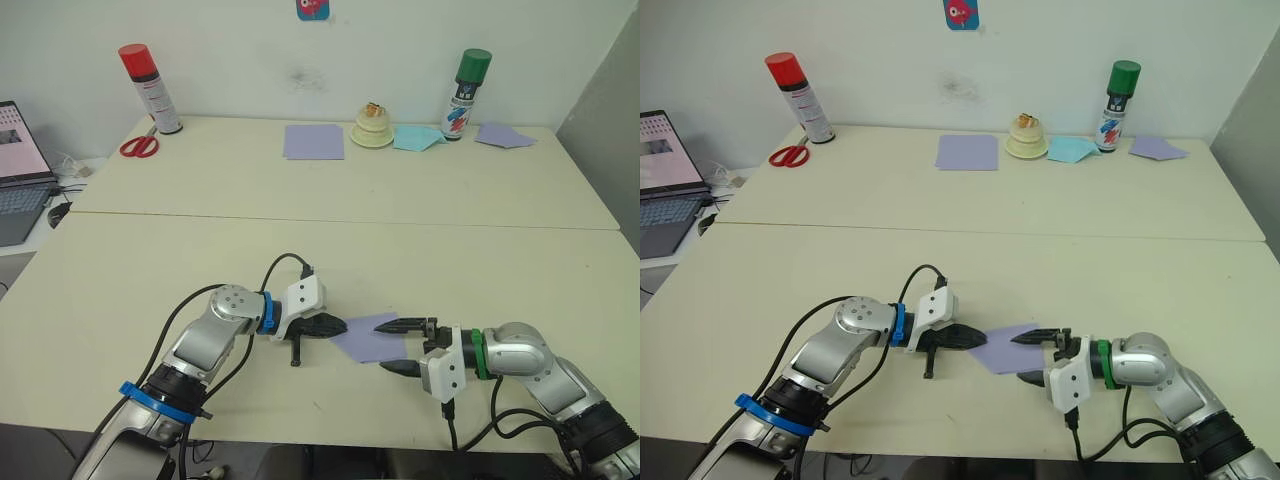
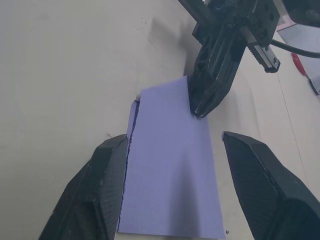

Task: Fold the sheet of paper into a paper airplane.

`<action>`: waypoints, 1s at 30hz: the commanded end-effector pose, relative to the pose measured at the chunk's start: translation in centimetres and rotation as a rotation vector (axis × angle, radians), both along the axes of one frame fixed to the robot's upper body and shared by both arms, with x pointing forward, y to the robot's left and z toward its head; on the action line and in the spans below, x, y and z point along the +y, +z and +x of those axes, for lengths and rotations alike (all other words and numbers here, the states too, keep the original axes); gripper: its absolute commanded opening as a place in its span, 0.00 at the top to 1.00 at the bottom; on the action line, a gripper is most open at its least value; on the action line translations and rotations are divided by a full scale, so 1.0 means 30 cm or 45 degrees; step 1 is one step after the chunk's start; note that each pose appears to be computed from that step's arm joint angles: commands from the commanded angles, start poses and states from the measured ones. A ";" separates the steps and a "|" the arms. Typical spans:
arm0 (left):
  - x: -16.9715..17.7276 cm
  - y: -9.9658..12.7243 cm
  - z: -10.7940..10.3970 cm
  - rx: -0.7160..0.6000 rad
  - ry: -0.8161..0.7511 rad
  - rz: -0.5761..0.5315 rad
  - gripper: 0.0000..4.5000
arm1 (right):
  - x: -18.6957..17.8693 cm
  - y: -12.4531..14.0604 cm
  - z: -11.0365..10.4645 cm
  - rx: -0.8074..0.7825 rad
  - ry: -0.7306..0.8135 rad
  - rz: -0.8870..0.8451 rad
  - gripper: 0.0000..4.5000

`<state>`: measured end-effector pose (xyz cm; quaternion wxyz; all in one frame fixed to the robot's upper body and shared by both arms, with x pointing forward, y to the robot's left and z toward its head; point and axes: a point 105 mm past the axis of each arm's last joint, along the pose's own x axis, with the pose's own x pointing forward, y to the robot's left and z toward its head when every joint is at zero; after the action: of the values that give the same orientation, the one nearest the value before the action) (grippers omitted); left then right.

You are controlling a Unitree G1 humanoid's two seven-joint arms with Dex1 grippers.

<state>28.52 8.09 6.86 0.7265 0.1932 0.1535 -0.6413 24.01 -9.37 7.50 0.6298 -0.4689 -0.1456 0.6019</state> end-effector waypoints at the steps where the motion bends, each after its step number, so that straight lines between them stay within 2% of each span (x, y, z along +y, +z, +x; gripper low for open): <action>1: 0.009 -0.042 -0.018 0.059 -0.003 0.051 1.00 | -0.006 0.019 0.009 -0.047 -0.020 -0.001 0.31; 7: 0.009 -0.044 -0.027 0.064 -0.012 0.050 1.00 | -0.023 0.028 0.026 -0.110 -0.050 -0.008 0.31; 19: 0.013 -0.044 -0.027 0.059 -0.026 0.056 1.00 | -0.071 0.024 0.060 -0.324 0.046 -0.062 0.31; 30: 0.015 -0.045 -0.034 0.065 -0.034 0.057 1.00 | -0.084 0.026 0.067 -0.352 0.130 -0.014 0.31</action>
<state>28.23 8.15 6.79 0.7200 0.1926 0.1552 -0.6484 26.08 -11.71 8.00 0.5800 -0.5415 -0.2411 0.5588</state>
